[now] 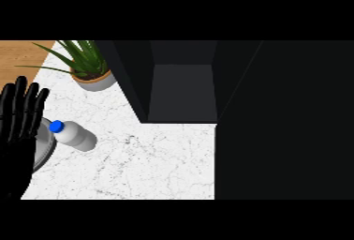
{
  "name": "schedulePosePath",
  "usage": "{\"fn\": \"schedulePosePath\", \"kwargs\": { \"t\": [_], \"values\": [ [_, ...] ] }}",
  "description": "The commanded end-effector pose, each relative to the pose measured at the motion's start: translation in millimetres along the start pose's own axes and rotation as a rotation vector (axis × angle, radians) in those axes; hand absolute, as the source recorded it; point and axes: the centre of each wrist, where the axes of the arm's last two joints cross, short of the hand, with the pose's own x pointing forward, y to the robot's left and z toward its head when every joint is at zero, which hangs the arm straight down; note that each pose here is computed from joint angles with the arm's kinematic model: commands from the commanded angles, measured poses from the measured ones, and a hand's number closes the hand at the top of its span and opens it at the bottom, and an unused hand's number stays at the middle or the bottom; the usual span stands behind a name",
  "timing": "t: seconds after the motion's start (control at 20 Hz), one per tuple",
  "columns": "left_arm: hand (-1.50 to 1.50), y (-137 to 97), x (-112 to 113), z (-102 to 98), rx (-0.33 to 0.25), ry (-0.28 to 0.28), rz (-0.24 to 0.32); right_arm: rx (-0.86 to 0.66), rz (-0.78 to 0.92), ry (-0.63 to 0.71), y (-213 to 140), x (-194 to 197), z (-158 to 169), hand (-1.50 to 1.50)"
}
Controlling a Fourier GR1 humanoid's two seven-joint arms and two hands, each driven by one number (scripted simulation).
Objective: Pick up the bottled water, place it into the cabinet and close the cabinet
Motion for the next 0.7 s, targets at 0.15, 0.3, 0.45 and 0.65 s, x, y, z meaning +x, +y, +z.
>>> {"fn": "schedulePosePath", "kwargs": {
  "t": [0.15, 0.3, 0.45, 0.65],
  "values": [
    [-1.50, 57.6, -2.3, -14.7, 0.107, -0.030, 0.020, -0.005, -0.004, 0.031, 7.1, 21.9, 31.0, -1.50],
    [-1.50, 57.2, -40.1, -10.5, 0.200, 0.125, 0.189, 0.242, -0.178, 0.112, 20.1, 15.3, 31.3, -1.50],
    [-1.50, 66.5, -35.3, -10.2, 0.195, 0.141, 0.215, 0.277, -0.215, 0.140, 16.3, 34.7, 49.5, -1.50],
    [-1.50, 89.3, -10.2, -7.2, 0.198, 0.175, 0.202, 0.271, -0.209, 0.136, 13.0, 70.0, 74.5, -1.50]
  ]
}}
